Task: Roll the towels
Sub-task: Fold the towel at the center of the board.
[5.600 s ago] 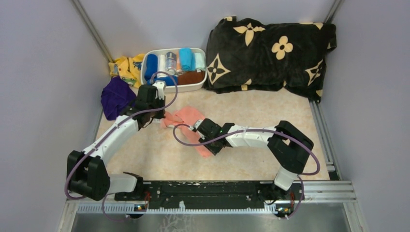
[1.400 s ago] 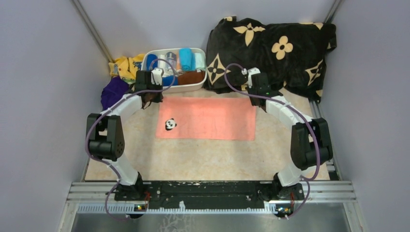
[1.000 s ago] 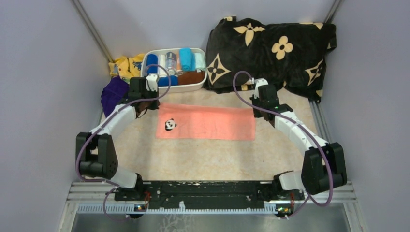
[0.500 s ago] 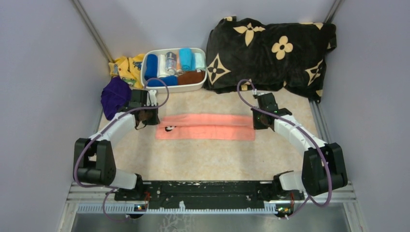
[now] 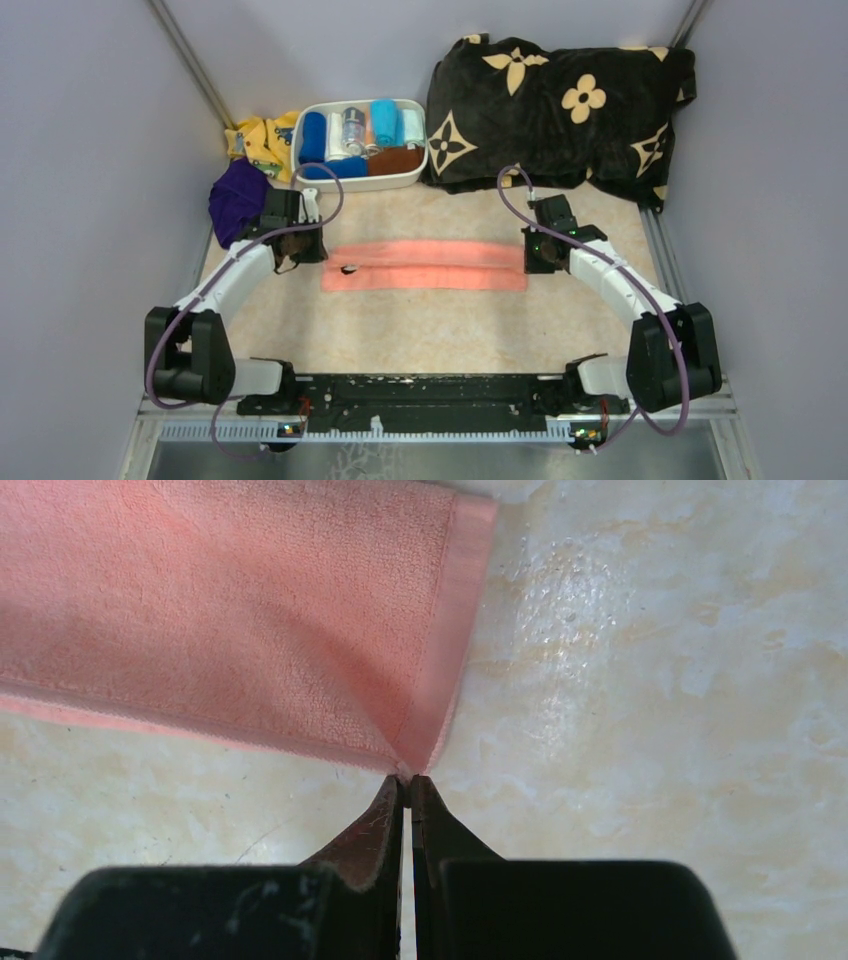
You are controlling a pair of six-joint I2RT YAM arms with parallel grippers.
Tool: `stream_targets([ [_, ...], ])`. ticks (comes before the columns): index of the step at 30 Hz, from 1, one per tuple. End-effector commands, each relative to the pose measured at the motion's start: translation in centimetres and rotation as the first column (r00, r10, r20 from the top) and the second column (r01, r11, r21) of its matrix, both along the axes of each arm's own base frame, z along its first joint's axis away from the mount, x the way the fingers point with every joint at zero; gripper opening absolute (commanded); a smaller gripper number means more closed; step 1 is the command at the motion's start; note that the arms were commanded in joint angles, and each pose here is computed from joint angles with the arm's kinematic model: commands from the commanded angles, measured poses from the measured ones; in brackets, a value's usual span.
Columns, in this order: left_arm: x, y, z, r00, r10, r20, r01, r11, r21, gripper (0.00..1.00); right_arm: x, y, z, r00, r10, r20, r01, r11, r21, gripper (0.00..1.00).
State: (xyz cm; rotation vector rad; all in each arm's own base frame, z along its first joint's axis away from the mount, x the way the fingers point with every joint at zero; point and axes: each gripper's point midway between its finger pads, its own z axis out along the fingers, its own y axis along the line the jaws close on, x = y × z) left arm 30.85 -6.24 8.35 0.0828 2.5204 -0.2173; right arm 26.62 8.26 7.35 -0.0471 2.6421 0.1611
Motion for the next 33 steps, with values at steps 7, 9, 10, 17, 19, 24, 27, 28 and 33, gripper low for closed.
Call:
stream_targets([
  [7,-2.2,-0.2,-1.8,0.983,0.150,-0.103,-0.159,0.984,-0.084,0.23,-1.2,0.9,-2.6,0.993,-0.048,-0.111,0.055,0.997,0.063,0.11],
  [9,-2.4,-0.1,-1.4,0.979,0.184,-0.092,-0.192,0.977,-0.095,0.36,-1.3,1.3,-2.0,0.994,-0.034,-0.108,0.043,0.995,0.086,0.22],
  [10,-2.5,-0.1,-1.0,0.976,0.199,-0.085,-0.208,0.973,-0.104,0.42,-1.2,1.5,-1.4,0.995,-0.028,-0.095,0.037,0.994,0.100,0.31],
  [17,-3.8,-0.1,2.7,0.942,0.337,-0.006,-0.329,0.918,-0.222,0.58,-0.7,0.9,2.9,0.997,-0.068,0.039,0.063,0.991,0.117,0.49],
  [19,-4.4,-0.2,3.1,0.920,0.393,-0.001,-0.377,0.883,-0.278,0.61,-0.4,1.1,3.6,0.994,-0.083,0.073,0.072,0.988,0.138,0.50],
  [24,-5.4,0.0,2.1,0.842,0.539,-0.018,-0.502,0.770,-0.393,0.64,0.3,2.1,3.7,0.987,-0.115,0.114,0.088,0.972,0.218,0.50],
  [27,-5.8,-0.3,0.8,0.804,0.590,-0.071,-0.557,0.707,-0.435,0.61,0.8,2.0,3.3,0.981,-0.144,0.128,0.111,0.966,0.232,0.50],
  [28,-6.0,-0.5,0.3,0.796,0.598,-0.091,-0.569,0.690,-0.447,0.59,0.8,1.9,3.0,0.980,-0.151,0.128,0.118,0.964,0.237,0.50],
  [33,-6.5,-0.8,-1.8,0.771,0.620,-0.146,-0.606,0.643,-0.469,0.50,1.3,2.3,2.3,0.977,-0.150,0.153,0.104,0.956,0.276,0.50],
])
